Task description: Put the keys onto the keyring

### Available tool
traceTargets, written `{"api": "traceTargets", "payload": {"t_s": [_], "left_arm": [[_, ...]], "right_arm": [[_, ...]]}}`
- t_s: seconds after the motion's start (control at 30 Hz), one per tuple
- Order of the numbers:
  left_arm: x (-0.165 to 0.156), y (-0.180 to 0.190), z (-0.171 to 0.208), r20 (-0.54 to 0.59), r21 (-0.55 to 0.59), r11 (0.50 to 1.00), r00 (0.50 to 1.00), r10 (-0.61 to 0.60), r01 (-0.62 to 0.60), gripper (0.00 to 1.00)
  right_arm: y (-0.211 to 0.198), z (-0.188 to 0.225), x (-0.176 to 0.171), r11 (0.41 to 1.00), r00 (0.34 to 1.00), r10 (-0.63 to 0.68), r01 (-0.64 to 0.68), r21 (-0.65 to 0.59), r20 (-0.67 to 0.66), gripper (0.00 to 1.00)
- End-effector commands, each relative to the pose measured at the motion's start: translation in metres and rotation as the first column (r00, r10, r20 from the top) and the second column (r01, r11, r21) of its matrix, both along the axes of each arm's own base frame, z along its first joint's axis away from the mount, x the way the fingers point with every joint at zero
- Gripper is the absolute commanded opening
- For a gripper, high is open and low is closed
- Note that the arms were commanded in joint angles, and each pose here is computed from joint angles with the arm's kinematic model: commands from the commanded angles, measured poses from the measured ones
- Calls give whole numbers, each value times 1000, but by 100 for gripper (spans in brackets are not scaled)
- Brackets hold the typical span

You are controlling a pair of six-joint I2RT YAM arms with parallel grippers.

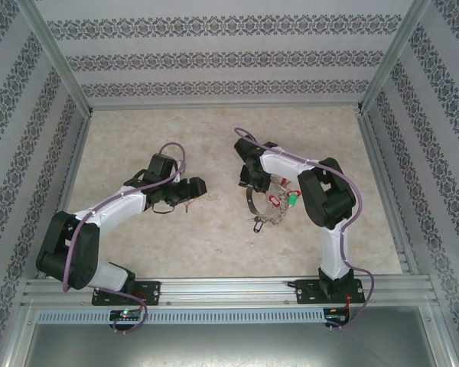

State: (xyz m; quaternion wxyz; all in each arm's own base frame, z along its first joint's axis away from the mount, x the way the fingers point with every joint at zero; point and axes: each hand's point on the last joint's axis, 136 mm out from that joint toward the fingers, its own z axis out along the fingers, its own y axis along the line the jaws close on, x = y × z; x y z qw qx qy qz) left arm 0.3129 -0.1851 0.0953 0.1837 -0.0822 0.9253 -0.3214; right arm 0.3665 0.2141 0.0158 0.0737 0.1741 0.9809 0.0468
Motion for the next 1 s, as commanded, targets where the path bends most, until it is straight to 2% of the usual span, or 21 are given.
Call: {"api": "traceTargets", "payload": {"t_s": [0.0,0.17,0.27,0.5,0.63,0.97], "left_arm": [[1,-3,7,14,-47,999,1000,8,-8,81],[1,-7,4,4,-87,996,1000,16,-15,81],[1,-8,4,2,-96,995,1000,17,-17,81],[12,-26,10,67,-144,988,997,-41,50,81],[17,-42,18,161,-122,985,982,-98,118,81],[27,-90,1,222,-123,964,954,-204,235,81]], "right_arm": [[4,-11,-3,999,998,-52,52,-16,-45,45],[5,-21,-6,998,997,-44,42,-35,-59,37],[10,-21,-9,999,997,-47,48,6,-59,29],[13,2,-8,991,997,-69,71,113,-19,20],[17,18,-4,972,995,-102,96,213,17,18],[10,36,-4,911,982,-187,163,378,27,16]]}}
